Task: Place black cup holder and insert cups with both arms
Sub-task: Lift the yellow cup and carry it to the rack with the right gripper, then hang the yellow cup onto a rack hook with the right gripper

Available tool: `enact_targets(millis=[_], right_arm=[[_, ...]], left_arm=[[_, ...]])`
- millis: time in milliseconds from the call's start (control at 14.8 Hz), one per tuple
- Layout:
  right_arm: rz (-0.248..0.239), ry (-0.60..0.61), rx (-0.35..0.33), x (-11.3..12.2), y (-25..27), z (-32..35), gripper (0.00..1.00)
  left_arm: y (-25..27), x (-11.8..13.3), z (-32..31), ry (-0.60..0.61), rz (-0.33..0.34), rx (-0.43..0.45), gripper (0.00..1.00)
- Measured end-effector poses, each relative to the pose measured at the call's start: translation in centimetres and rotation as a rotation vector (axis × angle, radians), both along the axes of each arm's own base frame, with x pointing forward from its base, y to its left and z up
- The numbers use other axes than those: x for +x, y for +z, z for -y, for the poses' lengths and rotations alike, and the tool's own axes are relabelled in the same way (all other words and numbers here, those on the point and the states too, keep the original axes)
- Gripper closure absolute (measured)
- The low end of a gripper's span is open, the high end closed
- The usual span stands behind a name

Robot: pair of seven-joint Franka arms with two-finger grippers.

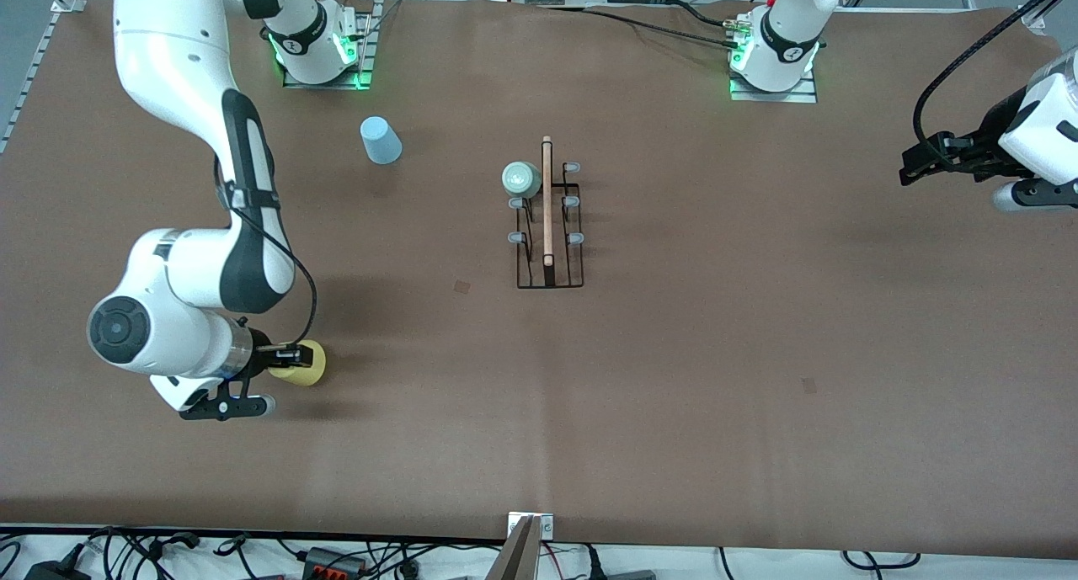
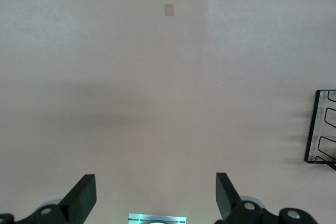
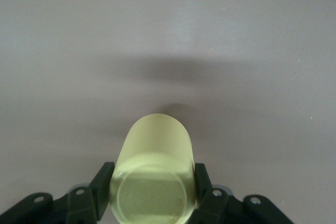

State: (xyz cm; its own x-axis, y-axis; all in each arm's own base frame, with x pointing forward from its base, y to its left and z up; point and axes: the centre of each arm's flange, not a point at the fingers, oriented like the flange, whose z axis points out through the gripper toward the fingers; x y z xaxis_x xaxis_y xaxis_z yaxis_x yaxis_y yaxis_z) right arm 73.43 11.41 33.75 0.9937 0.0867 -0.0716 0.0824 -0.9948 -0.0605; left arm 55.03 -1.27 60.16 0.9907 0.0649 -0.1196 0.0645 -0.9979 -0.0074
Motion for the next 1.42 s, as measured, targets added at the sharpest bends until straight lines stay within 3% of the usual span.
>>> enact_targets(millis=[202, 472, 742, 1012, 1417], right_arm=[[-0.003, 0.024, 0.034, -1.2, 5.3, -4.3, 0.34], [-0.007, 0.068, 0.051, -5.1, 9.0, -14.7, 0.34], [-0.051, 0.076, 0.032, -9.5, 8.8, -23.4, 0.34], [-0.062, 0.037, 0.013, -13.3, 8.7, -29.5, 0.34], [-0.079, 0.034, -0.015, -16.5, 6.8, -34.3, 0.34]], left_arm=[[0.0, 0.0, 0.0, 0.000, 0.000, 0.000, 0.00], [0.0, 0.0, 0.0, 0.000, 0.000, 0.000, 0.00], [0.0, 0.0, 0.0, 0.000, 0.000, 0.000, 0.00], [0.0, 0.0, -0.1, 0.004, -0.001, -0.010, 0.00], [0.0, 0.0, -0.4, 0.011, -0.001, -0.016, 0.00]])
